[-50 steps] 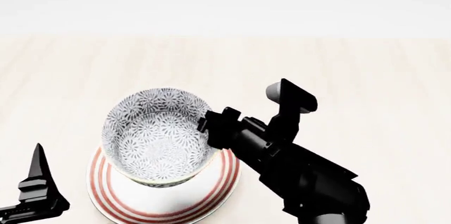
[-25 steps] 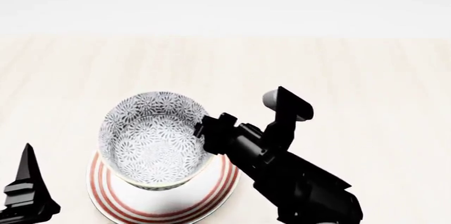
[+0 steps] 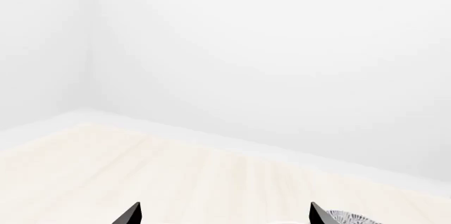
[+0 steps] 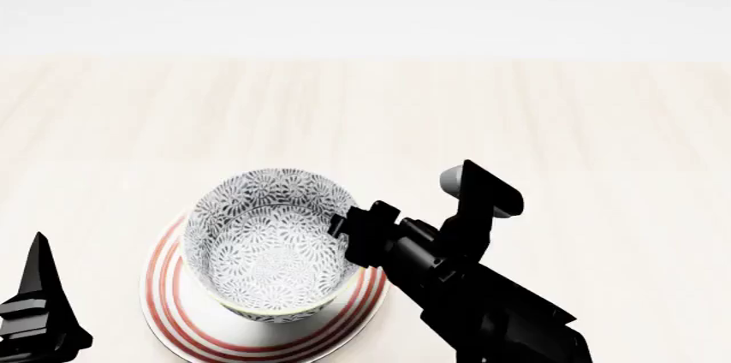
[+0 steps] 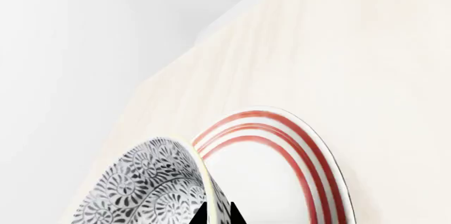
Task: Put the bowl on the plate.
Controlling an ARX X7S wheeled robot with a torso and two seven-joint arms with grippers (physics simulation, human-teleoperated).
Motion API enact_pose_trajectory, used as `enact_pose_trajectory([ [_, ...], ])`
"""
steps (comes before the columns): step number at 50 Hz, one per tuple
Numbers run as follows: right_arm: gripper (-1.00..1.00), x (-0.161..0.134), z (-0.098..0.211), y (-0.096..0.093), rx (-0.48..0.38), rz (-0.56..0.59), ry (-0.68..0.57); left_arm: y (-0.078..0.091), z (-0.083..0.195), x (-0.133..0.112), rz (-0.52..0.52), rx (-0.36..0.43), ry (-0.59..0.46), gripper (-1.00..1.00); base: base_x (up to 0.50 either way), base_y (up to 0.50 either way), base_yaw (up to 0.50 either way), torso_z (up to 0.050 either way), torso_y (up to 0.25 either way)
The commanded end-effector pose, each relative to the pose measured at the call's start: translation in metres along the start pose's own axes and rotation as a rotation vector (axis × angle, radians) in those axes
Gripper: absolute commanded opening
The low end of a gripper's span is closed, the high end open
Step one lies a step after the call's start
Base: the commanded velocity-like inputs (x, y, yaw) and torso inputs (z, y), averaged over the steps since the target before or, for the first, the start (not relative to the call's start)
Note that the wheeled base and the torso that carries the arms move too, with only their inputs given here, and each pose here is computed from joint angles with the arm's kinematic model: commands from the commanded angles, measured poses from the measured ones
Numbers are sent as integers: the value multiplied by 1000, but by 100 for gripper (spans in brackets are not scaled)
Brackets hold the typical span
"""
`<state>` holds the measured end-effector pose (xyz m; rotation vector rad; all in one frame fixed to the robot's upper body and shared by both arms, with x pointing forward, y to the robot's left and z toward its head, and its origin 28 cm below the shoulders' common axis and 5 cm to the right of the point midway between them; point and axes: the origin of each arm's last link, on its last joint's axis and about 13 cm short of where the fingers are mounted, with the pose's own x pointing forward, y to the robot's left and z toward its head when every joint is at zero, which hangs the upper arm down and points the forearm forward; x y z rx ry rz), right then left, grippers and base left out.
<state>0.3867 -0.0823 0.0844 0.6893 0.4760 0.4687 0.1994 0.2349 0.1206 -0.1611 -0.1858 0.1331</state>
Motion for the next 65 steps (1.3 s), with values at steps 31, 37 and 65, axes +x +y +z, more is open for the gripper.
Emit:
enact_pose_trajectory([
  [31, 100, -24, 34, 17, -163, 297, -881, 0, -1, 1, 38, 8, -30, 100, 0, 0, 0, 0, 0],
  [37, 100, -97, 23, 60, -434, 359, -1018, 0, 3, -1, 33, 0, -40, 100, 0, 0, 0, 0, 0],
  [65, 100, -219, -52, 83, -721, 352, -1152, -3, 22, -24, -99, -38, -199, 100, 0, 0, 0, 0, 0],
])
